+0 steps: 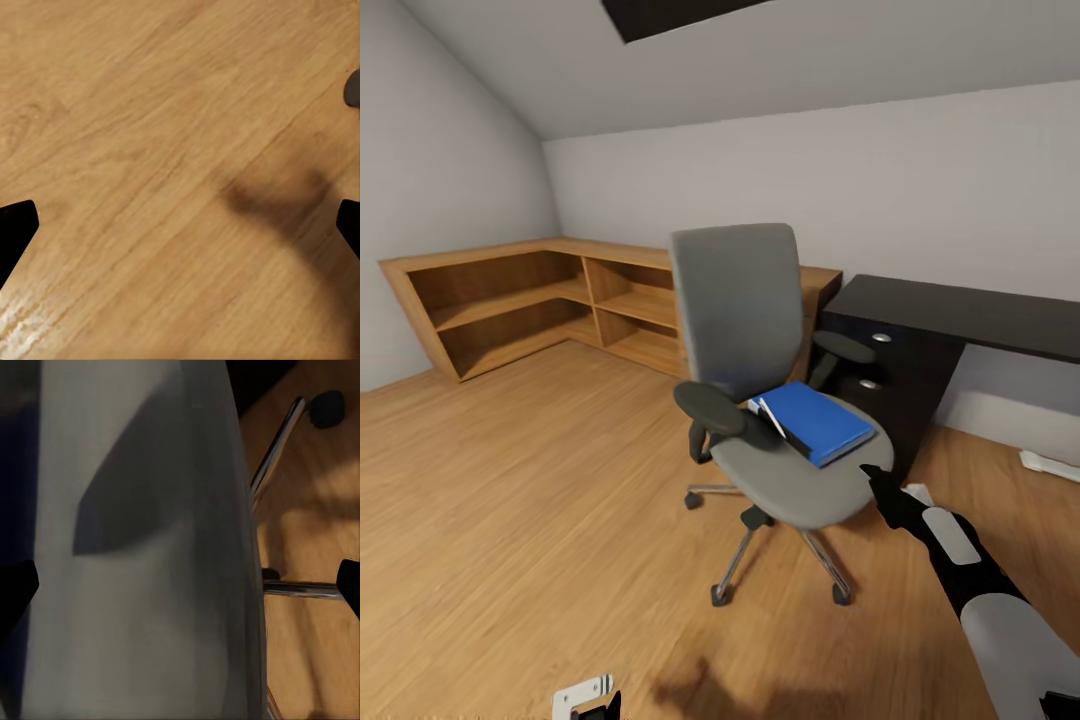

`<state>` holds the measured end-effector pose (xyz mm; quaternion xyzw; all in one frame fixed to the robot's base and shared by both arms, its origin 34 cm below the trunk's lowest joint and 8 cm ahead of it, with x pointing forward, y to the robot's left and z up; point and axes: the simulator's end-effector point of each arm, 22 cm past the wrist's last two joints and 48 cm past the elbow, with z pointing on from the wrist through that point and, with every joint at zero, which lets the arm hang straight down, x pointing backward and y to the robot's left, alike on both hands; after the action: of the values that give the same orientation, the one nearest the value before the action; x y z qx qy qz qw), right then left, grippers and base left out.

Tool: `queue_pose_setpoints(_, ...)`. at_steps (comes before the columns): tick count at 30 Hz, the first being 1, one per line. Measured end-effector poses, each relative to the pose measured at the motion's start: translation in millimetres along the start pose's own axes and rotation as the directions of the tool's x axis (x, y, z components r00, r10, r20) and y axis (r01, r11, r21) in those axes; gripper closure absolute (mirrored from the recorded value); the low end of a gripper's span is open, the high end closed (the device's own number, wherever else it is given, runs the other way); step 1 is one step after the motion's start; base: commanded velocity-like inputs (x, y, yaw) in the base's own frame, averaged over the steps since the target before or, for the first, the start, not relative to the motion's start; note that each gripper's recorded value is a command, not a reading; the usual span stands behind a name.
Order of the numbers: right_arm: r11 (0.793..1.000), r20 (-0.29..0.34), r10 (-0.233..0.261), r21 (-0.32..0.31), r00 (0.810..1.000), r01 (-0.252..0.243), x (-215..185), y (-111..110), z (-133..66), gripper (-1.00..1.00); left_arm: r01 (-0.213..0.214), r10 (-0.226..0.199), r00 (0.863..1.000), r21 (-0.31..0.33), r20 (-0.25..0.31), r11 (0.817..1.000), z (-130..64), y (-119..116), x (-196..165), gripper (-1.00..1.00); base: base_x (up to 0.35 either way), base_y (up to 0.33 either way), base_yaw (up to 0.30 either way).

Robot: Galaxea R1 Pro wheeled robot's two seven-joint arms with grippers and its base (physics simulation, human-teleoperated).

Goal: In the bedroom, organize the workspace by keeping the computer under the desk, ensuring the monitor is on the desk, placing the keyboard on the desk next to the monitor, placing the mouse on the desk next to the keyboard, moving the folder from the swivel chair onto the desk next to the mouse, stacking the notebook on top of the folder with the pen on top of the notebook, and positioning the swivel chair next to the desk.

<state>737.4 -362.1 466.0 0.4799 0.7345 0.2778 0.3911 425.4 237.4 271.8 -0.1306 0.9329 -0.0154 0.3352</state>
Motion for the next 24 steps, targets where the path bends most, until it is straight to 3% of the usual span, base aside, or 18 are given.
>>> queue_pose_setpoints(24,1.000,0.003,0.001,0.000,1.000,-0.001,-0.5,-0.1,0.3,-1.00,-0.004,0.004,1.000,0.004,0.000,1.000,0.0,-1.2,0.5,-1.00,0.000,0.000,0.135)
